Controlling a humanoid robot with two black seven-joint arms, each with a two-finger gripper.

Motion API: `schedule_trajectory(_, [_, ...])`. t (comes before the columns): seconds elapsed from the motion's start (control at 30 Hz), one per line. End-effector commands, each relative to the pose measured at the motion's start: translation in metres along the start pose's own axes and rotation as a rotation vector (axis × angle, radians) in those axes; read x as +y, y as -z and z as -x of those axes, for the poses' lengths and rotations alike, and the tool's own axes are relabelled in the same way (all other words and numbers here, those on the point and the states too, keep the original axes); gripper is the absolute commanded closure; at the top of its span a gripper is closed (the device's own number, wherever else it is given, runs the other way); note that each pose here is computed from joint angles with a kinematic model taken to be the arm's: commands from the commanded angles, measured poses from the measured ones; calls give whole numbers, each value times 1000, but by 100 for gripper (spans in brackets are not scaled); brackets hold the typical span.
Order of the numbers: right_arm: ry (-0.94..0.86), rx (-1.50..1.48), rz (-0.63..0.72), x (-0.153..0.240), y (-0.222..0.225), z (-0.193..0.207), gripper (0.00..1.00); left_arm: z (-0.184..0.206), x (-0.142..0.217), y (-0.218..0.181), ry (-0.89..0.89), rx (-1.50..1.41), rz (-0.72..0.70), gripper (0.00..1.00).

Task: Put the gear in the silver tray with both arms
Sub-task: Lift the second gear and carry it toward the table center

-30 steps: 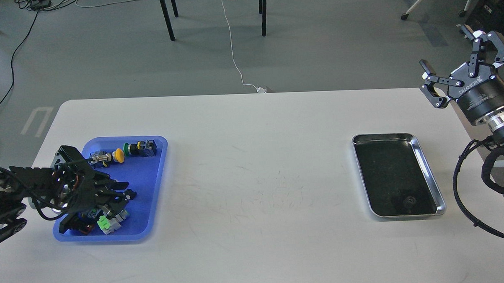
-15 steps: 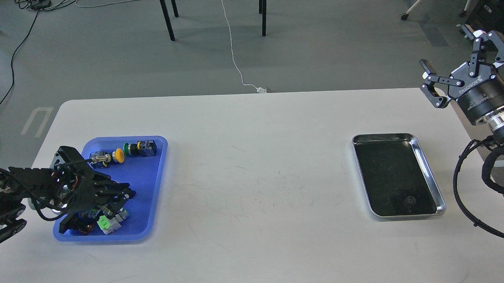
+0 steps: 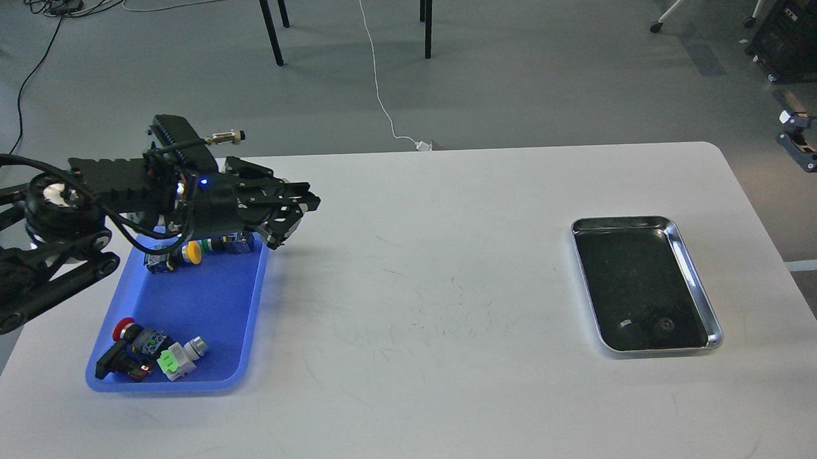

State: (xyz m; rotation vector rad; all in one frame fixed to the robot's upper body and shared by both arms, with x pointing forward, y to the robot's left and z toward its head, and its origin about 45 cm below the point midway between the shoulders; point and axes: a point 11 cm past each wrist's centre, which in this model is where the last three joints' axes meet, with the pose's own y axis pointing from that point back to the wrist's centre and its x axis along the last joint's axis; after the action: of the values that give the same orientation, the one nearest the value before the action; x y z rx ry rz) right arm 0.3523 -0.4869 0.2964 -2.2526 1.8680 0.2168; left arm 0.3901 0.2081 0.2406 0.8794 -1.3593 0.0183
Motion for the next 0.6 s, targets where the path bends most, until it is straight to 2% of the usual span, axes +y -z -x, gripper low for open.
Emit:
schedule_trajectory(0.0, [-52, 30, 44, 21, -6, -18, 4, -16, -44, -39, -36, -14, 72, 85])
schedule_trajectory(0.07, [-60, 43, 36, 29, -4, -22, 4, -25, -71, -70, -45, -16, 142, 85])
schedule_trajectory(0.17, [-53, 45, 33, 32, -4, -20, 4, -18, -104, -103, 9, -45, 207, 85])
schedule_trajectory(0.33, [-48, 42, 46, 33, -9, -17, 4, -6, -133, -143, 58, -100, 277, 85])
schedule_trajectory(0.47, [-52, 36, 58, 36, -14, -18, 4, -4, -149, -158, 64, -89, 284, 84])
schedule_trajectory(0.57, [-53, 35, 59, 36, -15, -18, 4, 12, -156, -169, 106, -118, 294, 84])
